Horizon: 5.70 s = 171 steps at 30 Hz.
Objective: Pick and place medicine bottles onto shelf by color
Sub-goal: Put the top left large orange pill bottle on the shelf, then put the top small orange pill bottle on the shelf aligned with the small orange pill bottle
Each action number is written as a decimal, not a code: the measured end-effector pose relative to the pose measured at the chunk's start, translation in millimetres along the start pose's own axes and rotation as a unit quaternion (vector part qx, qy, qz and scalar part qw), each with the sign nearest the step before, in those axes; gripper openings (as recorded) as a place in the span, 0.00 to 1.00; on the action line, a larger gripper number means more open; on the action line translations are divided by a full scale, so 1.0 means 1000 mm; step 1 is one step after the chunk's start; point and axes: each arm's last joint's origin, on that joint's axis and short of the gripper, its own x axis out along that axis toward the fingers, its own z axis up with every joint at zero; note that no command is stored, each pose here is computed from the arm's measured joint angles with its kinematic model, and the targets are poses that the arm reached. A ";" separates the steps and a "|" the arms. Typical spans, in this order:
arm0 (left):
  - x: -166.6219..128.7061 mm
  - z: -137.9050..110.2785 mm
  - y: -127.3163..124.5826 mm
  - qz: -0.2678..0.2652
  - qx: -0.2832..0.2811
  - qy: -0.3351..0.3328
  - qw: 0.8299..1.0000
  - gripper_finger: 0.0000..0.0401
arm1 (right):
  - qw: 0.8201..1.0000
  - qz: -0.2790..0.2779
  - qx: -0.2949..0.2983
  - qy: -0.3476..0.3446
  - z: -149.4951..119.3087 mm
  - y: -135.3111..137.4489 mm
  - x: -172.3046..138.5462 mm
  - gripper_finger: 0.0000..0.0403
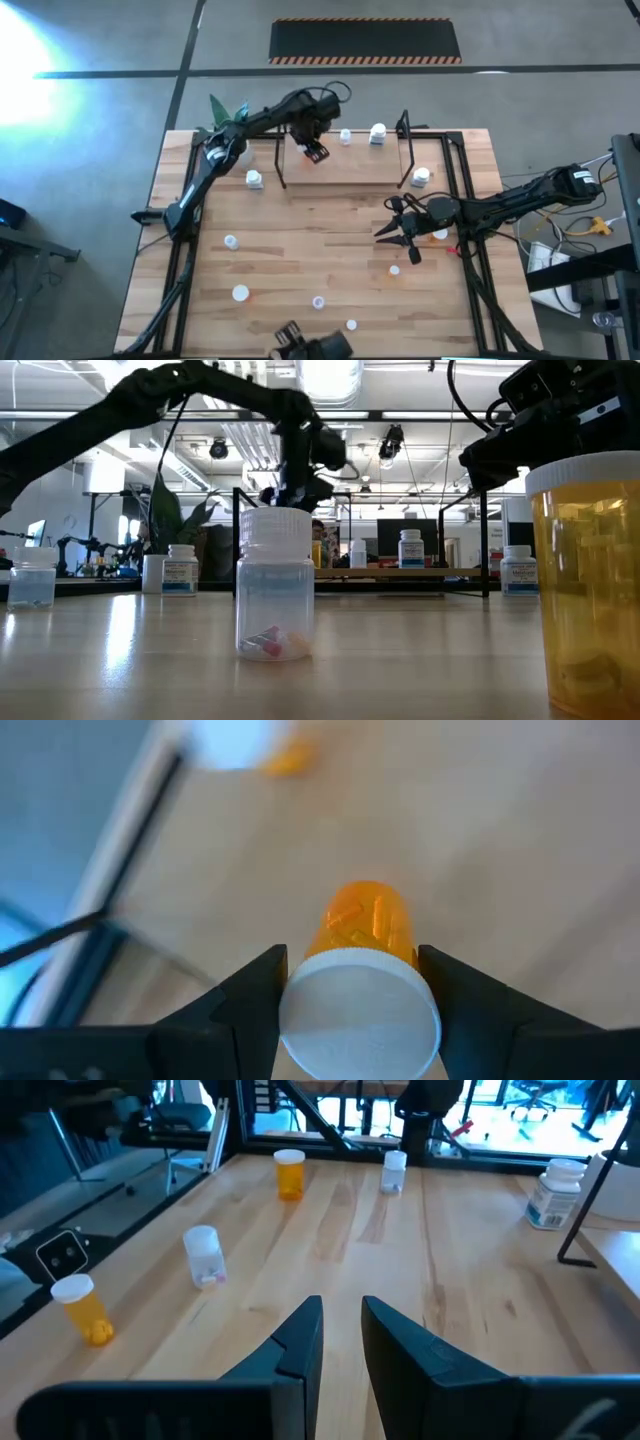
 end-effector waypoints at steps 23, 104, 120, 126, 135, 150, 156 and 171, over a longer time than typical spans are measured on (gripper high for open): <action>0.012 0.009 0.025 0.064 -0.052 -0.036 0.996 0.54 | 1.000 -0.015 0.013 0.002 0.000 -0.001 0.000 0.16; 0.014 -0.293 -0.293 -0.269 0.048 -0.570 0.775 0.69 | 0.891 -0.121 0.115 0.423 -0.016 0.107 0.008 0.50; 0.015 -0.294 -0.292 -0.266 0.051 -0.569 0.776 0.69 | 0.928 -0.163 0.062 0.328 -0.032 0.127 0.036 0.30; 0.016 -0.294 -0.292 -0.263 0.053 -0.567 0.779 0.69 | 0.940 -0.162 0.056 0.294 -0.029 0.135 0.035 0.21; 0.018 -0.297 -0.284 -0.206 0.062 -0.549 0.807 0.69 | 0.959 -0.207 -0.021 0.191 -0.010 0.121 0.055 0.22; 0.020 -0.314 -0.217 -0.032 -0.066 -0.506 0.859 0.69 | 0.971 -0.223 0.031 0.076 0.043 -0.096 0.090 0.21; 0.017 -0.317 -0.199 -0.004 -0.093 -0.531 0.843 0.69 | 0.954 -0.274 0.050 0.113 0.055 -0.179 0.099 0.22; 0.027 -0.310 -0.175 0.038 -0.119 -0.534 0.836 0.69 | 0.928 -0.289 0.098 0.213 0.031 -0.286 0.128 0.23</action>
